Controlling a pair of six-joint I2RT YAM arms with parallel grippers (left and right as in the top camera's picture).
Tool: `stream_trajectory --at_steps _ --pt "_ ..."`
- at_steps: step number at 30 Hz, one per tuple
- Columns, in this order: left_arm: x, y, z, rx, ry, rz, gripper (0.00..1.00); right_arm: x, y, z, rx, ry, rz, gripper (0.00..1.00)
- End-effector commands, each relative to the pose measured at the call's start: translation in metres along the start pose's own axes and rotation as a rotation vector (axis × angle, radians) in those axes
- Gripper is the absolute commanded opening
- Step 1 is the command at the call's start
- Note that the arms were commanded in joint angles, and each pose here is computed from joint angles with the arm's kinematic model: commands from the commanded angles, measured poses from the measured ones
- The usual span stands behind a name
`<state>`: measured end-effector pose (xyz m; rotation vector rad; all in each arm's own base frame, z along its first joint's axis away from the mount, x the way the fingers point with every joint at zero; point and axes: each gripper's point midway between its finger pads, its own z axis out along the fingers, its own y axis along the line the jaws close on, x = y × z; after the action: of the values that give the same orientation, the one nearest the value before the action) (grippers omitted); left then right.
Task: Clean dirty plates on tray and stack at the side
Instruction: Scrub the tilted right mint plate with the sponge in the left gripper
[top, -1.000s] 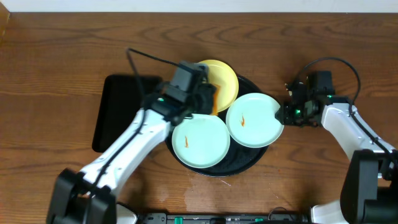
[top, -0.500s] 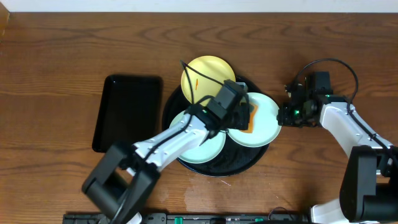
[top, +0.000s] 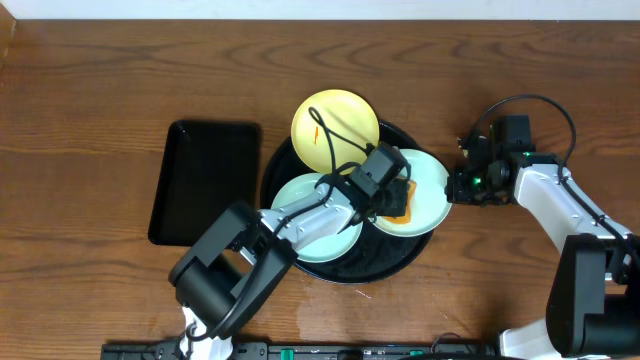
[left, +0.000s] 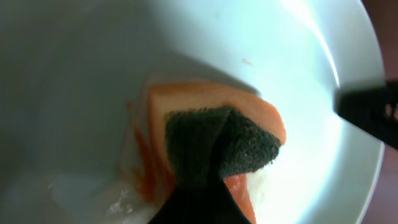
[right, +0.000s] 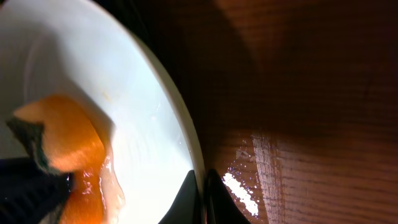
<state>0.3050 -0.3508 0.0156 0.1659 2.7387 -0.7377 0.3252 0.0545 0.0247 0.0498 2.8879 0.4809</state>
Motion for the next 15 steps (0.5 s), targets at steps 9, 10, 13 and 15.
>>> stream_trajectory --at_steps 9,10,13,15 --pt "-0.032 0.075 -0.009 -0.488 -0.164 0.159 0.07 0.004 -0.008 -0.002 0.041 0.023 0.023 0.01" --pt "-0.037 0.075 -0.012 -0.518 -0.178 0.191 0.07 0.004 -0.008 -0.002 0.041 0.023 0.023 0.01" --pt "-0.049 0.075 -0.024 -0.607 -0.225 0.273 0.07 0.004 -0.008 -0.002 0.04 0.023 0.023 0.01" --pt "-0.054 0.078 -0.029 -0.653 -0.248 0.304 0.07 0.004 -0.008 -0.002 0.041 0.023 0.023 0.01"
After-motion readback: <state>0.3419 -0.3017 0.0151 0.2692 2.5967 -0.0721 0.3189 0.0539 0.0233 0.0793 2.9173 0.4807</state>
